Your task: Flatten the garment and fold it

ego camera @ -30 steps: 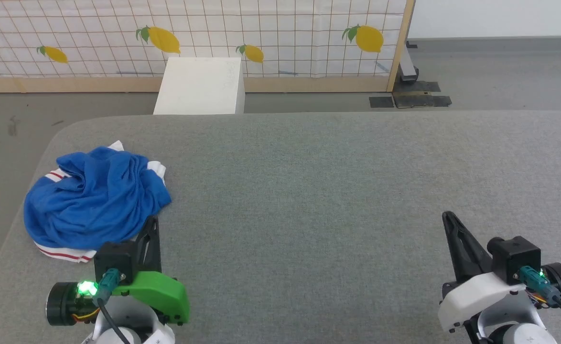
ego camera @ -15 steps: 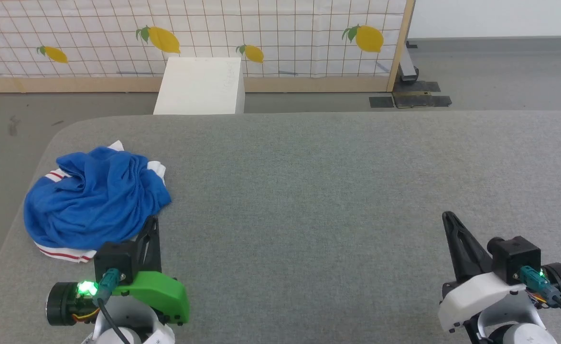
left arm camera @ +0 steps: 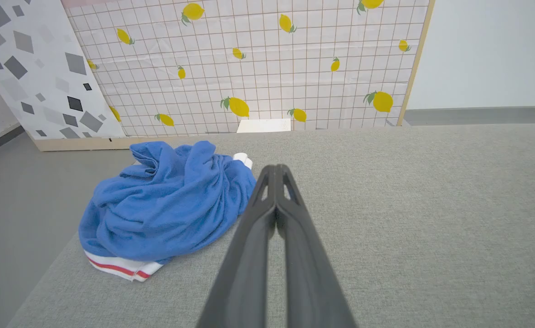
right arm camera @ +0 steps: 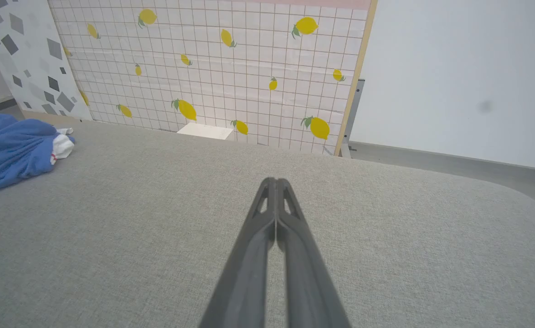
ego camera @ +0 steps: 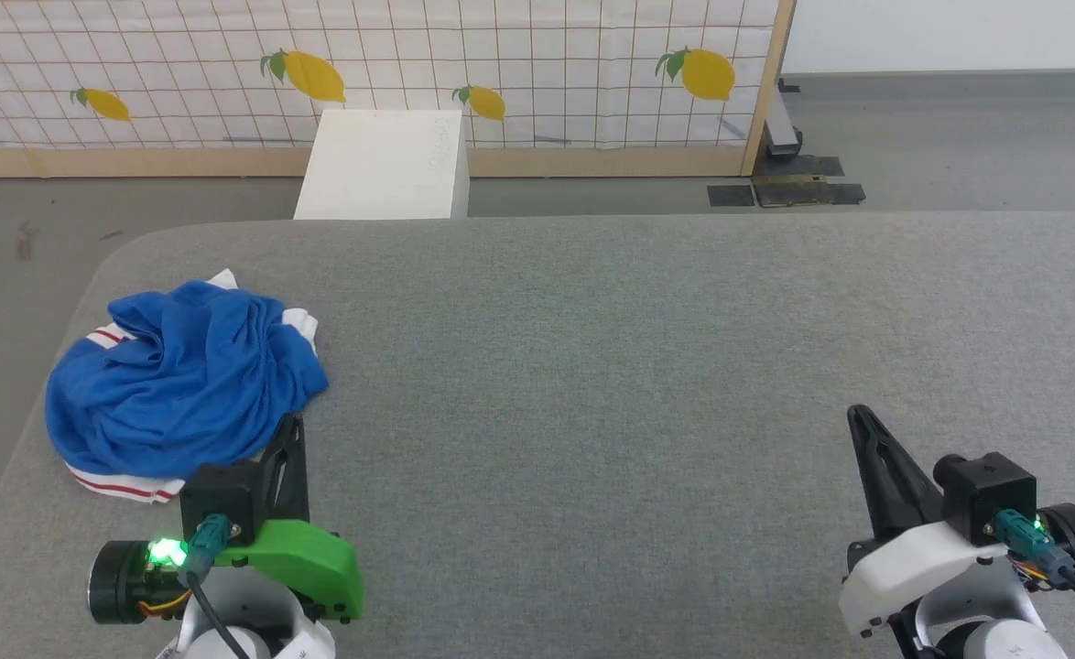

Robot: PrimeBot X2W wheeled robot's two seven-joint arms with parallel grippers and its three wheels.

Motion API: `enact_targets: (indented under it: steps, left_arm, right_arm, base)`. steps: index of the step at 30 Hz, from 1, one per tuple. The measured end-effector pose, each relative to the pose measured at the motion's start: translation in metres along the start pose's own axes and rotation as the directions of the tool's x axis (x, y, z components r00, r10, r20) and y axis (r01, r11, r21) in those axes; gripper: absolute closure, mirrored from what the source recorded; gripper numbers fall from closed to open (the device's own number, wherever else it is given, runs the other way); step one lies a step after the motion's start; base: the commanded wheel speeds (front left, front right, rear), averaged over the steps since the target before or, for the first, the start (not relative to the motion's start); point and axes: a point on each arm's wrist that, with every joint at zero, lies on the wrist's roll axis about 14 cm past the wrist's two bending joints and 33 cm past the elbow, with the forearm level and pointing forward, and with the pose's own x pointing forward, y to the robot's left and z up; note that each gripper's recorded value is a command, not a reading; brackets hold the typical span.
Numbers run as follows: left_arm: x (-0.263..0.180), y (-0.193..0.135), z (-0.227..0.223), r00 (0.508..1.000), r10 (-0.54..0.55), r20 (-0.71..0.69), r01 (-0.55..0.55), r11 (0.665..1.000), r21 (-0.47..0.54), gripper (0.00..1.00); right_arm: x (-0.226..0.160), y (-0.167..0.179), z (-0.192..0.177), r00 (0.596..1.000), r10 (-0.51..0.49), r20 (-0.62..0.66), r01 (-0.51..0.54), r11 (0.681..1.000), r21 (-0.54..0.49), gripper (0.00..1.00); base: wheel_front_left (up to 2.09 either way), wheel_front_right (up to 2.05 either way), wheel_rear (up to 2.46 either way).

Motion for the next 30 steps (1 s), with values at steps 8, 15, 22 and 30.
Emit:
enact_targets:
  steps: [8,15,22,30]
  left_arm:
    - [0.0,0.0,0.0,1.0,0.0,0.0,0.0,1.0,0.0,1.0]
    - [0.0,0.0,0.0,1.0,0.0,0.0,0.0,1.0,0.0,1.0]
    - [0.0,0.0,0.0,1.0,0.0,0.0,0.0,1.0,0.0,1.0]
    - [0.0,0.0,0.0,1.0,0.0,0.0,0.0,1.0,0.0,1.0]
  right_arm:
    - [0.0,-0.0001,0.0,1.0,0.0,0.0,0.0,1.0,0.0,1.0]
    - [0.0,-0.0001,0.0,1.0,0.0,0.0,0.0,1.0,0.0,1.0]
    - [0.0,-0.0001,0.0,1.0,0.0,0.0,0.0,1.0,0.0,1.0]
    - [0.0,-0.0001,0.0,1.0,0.0,0.0,0.0,1.0,0.0,1.0]
  base:
    - [0.0,0.0,0.0]
    - [0.0,0.0,0.0]
    - [0.0,0.0,0.0]
    - [0.0,0.0,0.0]
